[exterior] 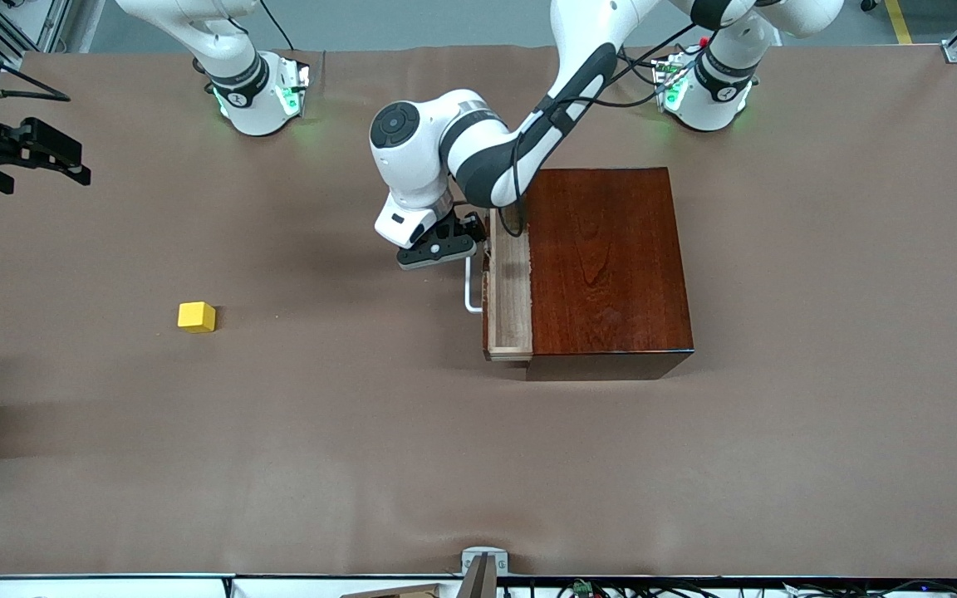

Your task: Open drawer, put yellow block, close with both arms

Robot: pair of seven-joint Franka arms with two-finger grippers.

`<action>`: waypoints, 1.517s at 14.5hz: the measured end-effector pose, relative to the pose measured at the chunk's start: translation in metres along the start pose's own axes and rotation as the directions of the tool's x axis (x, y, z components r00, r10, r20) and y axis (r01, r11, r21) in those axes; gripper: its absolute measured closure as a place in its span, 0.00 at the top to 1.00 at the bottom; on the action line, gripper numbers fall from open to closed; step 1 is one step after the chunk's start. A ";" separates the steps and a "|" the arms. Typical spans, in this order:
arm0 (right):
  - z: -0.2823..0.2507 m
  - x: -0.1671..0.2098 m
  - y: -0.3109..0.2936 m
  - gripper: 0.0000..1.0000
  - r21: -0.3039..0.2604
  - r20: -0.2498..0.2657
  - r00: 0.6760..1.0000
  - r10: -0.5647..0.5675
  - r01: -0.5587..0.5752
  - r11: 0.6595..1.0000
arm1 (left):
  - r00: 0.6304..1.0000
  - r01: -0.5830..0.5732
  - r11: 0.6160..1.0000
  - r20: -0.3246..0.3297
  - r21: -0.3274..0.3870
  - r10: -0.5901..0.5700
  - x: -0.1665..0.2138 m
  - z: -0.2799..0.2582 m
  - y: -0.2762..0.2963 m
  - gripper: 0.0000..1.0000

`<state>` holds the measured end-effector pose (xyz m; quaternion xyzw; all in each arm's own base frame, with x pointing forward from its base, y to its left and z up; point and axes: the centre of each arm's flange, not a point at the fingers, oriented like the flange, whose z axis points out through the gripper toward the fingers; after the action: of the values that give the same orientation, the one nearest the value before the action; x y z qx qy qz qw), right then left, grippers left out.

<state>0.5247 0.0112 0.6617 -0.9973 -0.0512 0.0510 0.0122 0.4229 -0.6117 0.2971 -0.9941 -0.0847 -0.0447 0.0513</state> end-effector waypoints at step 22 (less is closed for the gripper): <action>0.001 0.000 0.005 1.00 0.001 0.001 1.000 0.010 -0.010 1.000 | 0.983 0.185 0.980 -0.004 -0.071 -0.186 0.059 -0.183 -0.067 1.00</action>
<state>0.5249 0.0058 0.6608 -0.9975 -0.0461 0.0518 0.0126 0.4547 -0.5564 0.4905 -0.9828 -0.1752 -0.0578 0.0124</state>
